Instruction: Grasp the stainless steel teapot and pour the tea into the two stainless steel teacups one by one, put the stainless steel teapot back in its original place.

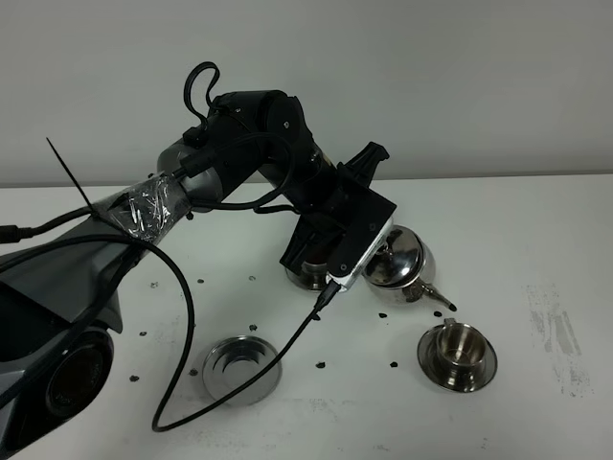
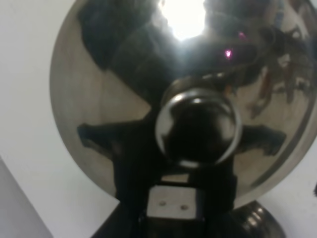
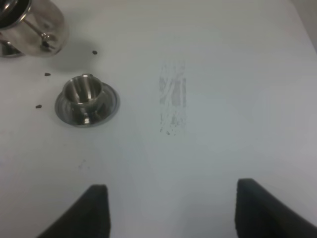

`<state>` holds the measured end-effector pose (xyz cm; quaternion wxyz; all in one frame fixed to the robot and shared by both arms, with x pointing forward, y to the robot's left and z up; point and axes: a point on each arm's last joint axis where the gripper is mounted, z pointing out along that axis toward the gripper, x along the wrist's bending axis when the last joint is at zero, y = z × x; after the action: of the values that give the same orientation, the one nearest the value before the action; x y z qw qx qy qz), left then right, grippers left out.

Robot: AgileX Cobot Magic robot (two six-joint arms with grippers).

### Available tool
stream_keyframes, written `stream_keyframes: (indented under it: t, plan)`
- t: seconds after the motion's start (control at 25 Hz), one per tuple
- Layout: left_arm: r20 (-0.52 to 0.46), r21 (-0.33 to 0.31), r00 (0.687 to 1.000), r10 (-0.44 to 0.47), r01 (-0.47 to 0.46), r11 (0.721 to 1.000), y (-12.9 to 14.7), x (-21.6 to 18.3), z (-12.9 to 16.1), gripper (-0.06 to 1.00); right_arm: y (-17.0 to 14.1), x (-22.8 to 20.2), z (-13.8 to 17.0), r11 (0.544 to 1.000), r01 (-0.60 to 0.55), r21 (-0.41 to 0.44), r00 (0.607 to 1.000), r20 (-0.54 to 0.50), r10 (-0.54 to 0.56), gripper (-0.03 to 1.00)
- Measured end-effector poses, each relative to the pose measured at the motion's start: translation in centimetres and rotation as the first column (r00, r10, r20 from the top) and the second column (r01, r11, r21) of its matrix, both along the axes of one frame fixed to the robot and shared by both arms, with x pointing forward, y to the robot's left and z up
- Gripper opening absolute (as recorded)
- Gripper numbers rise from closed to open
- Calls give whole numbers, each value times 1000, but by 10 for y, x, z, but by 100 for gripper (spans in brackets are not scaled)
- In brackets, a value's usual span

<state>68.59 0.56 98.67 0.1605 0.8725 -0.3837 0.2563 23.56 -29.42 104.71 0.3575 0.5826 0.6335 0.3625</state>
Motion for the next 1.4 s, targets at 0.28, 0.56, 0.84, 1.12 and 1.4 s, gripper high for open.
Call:
stream_keyframes:
  t: [0.28,0.56,0.84,1.12,1.4]
  plan:
    - [28,7,999,-29,29,1000,0,1,1,26,0,0,0,1000,0,0,1000,0,0,56]
    - [55,17,997,-61,60,998,-1,1,1,26,0,0,0,1000,0,0,1000,0,0,56]
    - [64,6,995,-72,72,997,-3,4,-7,26,0,0,0,1000,0,-1,1000,0,0,56]
    - [93,-7,994,-57,58,998,-5,8,-12,26,0,0,0,1000,0,0,1000,0,0,56]
    - [107,-21,993,-46,49,999,-6,9,-13,26,0,0,0,1000,0,0,1000,0,0,56]
